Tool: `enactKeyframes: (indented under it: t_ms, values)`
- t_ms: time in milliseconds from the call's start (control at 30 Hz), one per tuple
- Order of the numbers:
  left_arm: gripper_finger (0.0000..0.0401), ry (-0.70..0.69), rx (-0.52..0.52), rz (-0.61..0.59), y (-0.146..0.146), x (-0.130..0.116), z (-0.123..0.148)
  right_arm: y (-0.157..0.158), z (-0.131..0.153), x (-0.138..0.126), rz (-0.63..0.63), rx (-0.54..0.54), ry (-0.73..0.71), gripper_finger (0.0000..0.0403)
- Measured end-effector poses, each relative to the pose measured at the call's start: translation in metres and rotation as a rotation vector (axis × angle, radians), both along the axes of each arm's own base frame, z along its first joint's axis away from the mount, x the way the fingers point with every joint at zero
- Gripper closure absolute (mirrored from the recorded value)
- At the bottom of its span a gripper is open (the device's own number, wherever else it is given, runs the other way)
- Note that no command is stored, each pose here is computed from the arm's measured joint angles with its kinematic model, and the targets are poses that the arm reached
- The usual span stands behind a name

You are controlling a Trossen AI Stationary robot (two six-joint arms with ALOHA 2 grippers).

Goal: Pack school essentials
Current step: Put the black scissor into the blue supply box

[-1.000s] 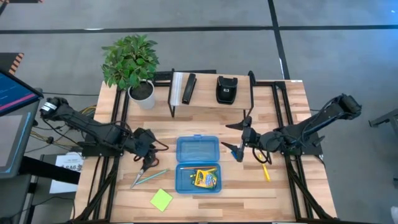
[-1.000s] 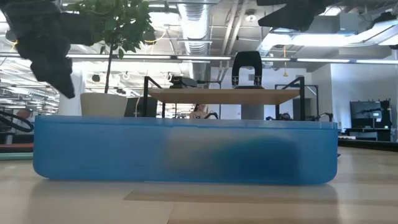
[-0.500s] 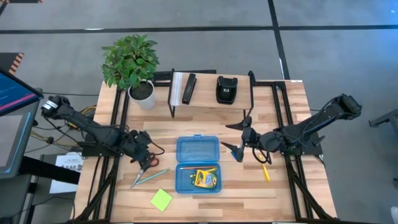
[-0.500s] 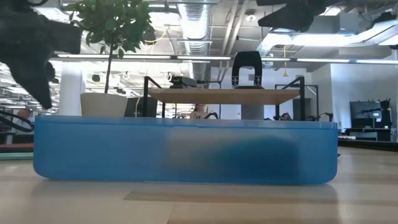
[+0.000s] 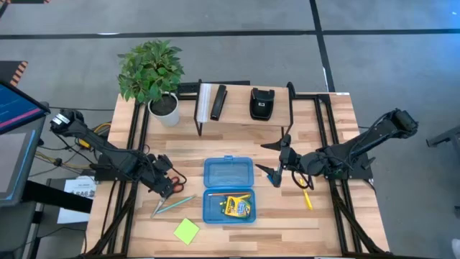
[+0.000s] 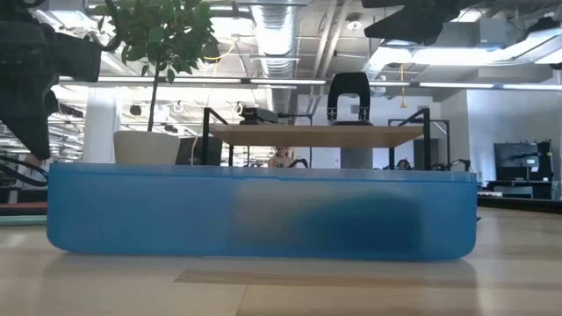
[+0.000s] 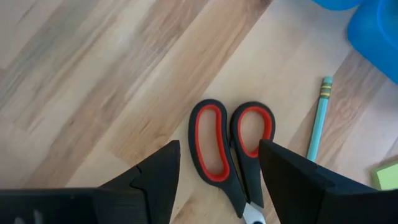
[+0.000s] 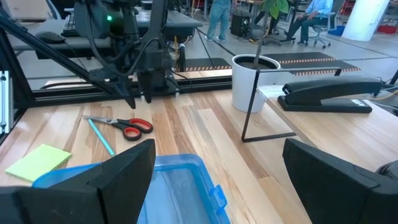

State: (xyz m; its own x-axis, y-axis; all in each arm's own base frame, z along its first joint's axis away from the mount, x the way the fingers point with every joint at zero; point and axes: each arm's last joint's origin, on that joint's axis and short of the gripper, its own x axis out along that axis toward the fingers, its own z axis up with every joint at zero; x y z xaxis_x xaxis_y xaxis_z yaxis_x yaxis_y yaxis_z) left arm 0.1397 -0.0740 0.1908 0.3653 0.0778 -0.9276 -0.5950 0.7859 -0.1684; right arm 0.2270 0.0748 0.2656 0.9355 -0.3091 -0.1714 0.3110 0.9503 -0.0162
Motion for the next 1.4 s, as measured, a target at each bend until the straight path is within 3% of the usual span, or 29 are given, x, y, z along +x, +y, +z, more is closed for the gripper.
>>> enactKeyframes:
  t_ms: [667,967,1400]
  values:
    - [0.0197,0.164,-0.051,0.036,-0.012,0.009,-0.023,0.0,0.001,0.0,-0.002,0.014,-0.016,0.003]
    - [0.0198,0.122,-0.076,0.018,-0.021,0.023,-0.032,0.0,0.002,0.0,-0.002,0.018,-0.025,0.003]
    - [0.0217,0.217,-0.028,0.035,-0.016,0.035,-0.054,0.001,0.004,0.001,-0.002,0.045,-0.047,0.003]
